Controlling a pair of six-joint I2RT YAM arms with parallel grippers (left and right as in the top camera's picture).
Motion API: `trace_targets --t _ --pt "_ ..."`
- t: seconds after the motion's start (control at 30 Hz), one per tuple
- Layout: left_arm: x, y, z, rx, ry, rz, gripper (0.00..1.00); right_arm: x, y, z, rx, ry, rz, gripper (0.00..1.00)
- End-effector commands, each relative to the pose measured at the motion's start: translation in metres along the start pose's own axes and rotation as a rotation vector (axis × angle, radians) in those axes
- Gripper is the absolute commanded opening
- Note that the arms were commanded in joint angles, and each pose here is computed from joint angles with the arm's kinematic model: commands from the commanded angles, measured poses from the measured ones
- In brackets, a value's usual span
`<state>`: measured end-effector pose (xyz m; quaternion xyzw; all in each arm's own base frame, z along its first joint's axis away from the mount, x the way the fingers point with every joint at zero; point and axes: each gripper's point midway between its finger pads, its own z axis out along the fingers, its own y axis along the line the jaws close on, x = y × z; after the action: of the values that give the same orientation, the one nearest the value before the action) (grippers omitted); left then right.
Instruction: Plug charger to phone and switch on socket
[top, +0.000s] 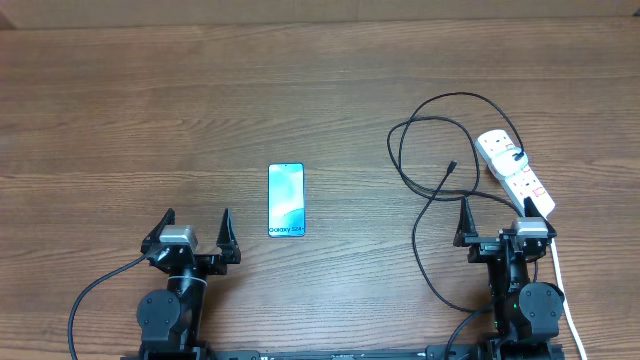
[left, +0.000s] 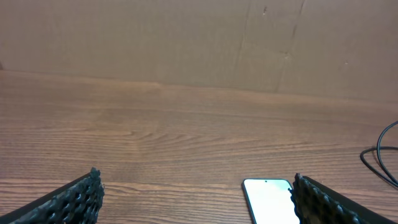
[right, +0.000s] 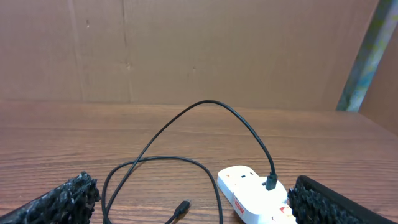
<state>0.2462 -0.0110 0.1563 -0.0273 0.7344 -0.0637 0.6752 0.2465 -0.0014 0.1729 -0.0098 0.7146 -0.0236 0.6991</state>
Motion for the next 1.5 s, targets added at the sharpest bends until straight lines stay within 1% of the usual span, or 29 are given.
trace_targets --t 0.0,0.6,0.77,0.83,0.93,1.13,1.23,1.33,1.47 --pt "0.001 0.003 0.0 -0.015 0.0 -0.003 1.0 0.002 0.001 0.0 -0.004 -0.003 -0.005 1.0" --pt "0.0 0.007 0.0 -0.038 -0.006 -0.005 0.99 0.002 0.001 0.0 -0.004 -0.003 -0.005 1.0" --pt "-0.001 -0.007 0.0 0.046 -0.007 -0.009 0.99 0.002 0.001 0.0 -0.004 -0.003 -0.005 1.0" --pt "-0.007 -0.016 -0.002 0.092 -0.016 -0.049 1.0 0.002 0.001 0.0 -0.004 -0.003 -0.005 1.0" --pt "-0.024 -0.024 -0.006 0.136 -0.033 -0.138 1.0 0.002 0.001 0.0 -0.004 -0.003 -0.005 1.0" --pt "-0.073 -0.035 -0.018 0.158 -0.03 -0.186 1.0 0.002 0.001 0.0 -0.004 -0.003 -0.005 1.0" --pt "-0.097 -0.051 -0.018 0.224 0.012 -0.188 1.0 0.002 0.001 0.0 -0.004 -0.003 -0.005 1.0" --pt "-0.121 -0.063 -0.008 0.263 0.084 -0.196 1.0 0.002 0.001 0.0 -0.004 -0.003 -0.005 1.0" --pt "-0.148 -0.085 0.022 0.33 0.172 -0.205 1.0 0.002 0.001 0.0 -0.004 -0.003 -0.005 1.0"
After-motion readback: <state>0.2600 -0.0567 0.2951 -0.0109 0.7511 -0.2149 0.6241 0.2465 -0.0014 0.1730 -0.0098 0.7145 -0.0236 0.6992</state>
